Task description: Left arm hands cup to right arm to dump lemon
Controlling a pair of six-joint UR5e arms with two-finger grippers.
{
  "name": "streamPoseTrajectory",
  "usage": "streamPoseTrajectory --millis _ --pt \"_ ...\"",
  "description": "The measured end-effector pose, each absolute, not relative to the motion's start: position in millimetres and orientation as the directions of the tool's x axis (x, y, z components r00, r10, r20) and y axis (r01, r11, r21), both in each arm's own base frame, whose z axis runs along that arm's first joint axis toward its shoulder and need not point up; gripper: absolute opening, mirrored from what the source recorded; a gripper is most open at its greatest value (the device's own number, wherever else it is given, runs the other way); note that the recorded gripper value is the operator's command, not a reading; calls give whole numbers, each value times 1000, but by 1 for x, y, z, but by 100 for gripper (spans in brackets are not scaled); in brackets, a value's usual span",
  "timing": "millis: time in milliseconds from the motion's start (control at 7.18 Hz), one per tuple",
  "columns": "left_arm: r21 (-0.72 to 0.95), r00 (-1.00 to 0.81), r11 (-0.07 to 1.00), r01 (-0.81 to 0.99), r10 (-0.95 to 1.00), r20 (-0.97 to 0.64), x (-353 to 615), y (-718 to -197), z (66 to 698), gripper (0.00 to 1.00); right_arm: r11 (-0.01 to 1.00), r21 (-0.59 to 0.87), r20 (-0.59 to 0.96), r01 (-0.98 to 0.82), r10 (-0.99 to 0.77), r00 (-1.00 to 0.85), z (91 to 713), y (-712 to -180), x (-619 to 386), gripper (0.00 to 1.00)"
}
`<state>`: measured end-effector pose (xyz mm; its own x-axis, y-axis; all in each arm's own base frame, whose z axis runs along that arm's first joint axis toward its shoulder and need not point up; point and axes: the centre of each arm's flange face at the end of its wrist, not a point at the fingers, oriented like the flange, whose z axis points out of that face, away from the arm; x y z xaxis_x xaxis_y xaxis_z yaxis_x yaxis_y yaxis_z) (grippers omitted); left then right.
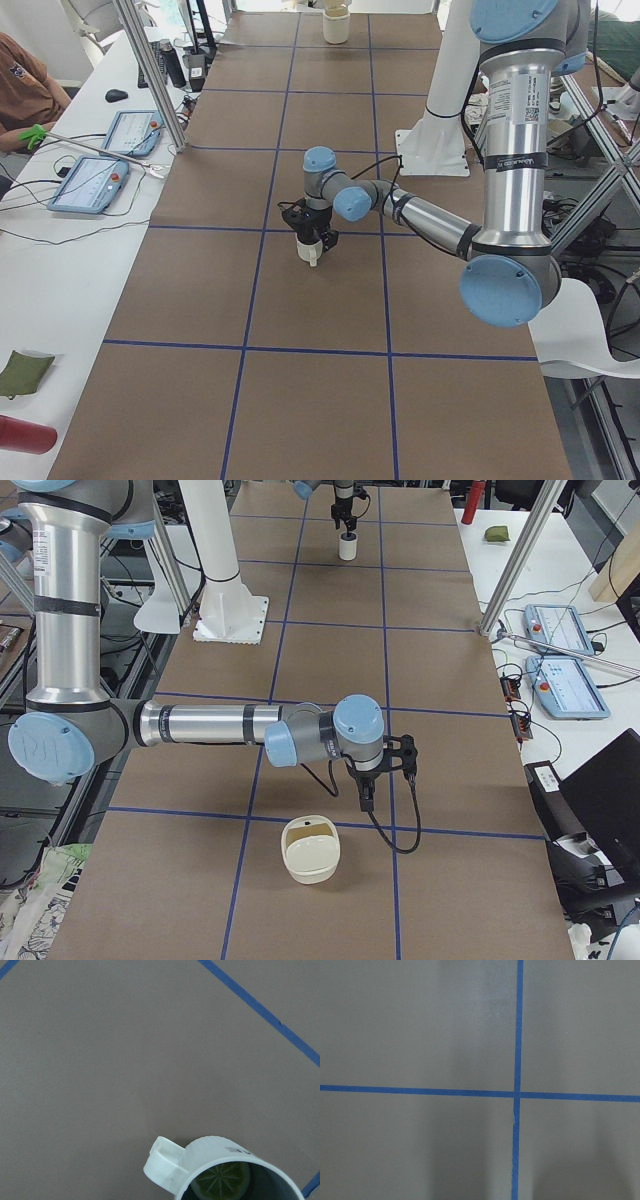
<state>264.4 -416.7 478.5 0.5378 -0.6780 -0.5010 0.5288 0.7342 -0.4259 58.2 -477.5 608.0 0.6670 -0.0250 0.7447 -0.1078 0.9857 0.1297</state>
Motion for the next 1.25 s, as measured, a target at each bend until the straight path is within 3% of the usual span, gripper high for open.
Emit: streamPoseTrajectory --millis 279,418,1254 --pt "-426 547 740 521 -672 -499 269 -414 479 14 985 133 745 -108 -27 667 606 -479 58 100" --pt "-426 549 741 520 -671 -498 271 -413 480 0 985 135 745 -108 -29 667 606 -479 58 100" --pt "-499 514 717 486 -696 -501 244 -423 449 0 982 158 772 -100 -59 632 591 -482 55 100"
